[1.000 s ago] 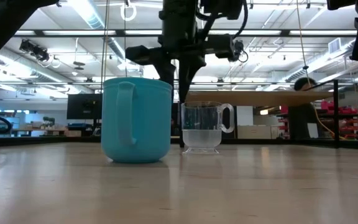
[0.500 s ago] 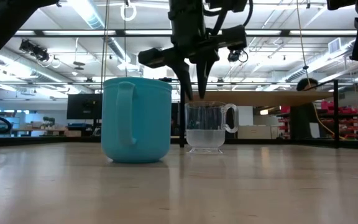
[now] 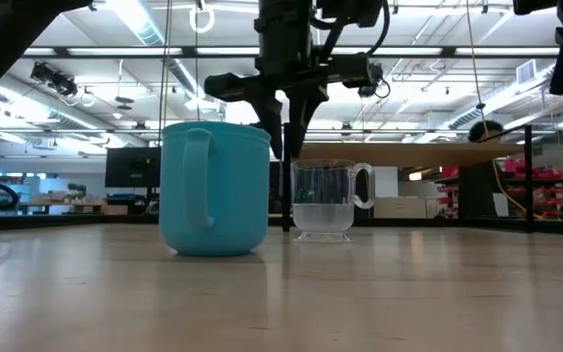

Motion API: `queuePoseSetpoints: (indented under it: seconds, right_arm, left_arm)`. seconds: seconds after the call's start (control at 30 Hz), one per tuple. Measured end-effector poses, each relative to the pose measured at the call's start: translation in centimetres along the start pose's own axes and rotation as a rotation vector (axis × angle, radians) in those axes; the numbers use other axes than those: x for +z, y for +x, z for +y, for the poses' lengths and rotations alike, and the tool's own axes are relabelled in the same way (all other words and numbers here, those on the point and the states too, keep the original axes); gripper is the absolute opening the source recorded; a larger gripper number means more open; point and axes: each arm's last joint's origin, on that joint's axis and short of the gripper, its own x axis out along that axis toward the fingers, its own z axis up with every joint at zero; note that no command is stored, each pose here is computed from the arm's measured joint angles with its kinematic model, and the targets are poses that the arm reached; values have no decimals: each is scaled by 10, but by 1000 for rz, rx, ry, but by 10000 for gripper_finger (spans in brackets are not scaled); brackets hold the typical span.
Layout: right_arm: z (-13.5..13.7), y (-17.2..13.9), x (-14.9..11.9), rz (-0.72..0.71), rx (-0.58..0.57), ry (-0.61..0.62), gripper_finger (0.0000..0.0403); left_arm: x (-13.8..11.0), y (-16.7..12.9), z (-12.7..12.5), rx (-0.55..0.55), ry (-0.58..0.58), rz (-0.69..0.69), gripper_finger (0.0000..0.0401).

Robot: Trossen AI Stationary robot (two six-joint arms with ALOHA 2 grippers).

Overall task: Stack small to large cups/mugs on shelf
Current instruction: Put the transparent mug on the shelf

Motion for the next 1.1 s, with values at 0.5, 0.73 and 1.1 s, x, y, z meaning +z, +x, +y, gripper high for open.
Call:
queuePoseSetpoints:
  seconds: [0.5, 0.73, 1.1]
  right_arm:
    - [0, 0, 0, -2, 0, -11, 66]
    - [0, 0, 0, -2, -1, -18, 66]
    - [0, 0, 0, -2, 0, -33, 66]
  left_arm:
    - [14, 4, -1, -52, -33, 16, 91]
    - [17, 5, 0, -51, -20, 18, 82]
    - [21, 10, 1, -31, -21, 28, 83]
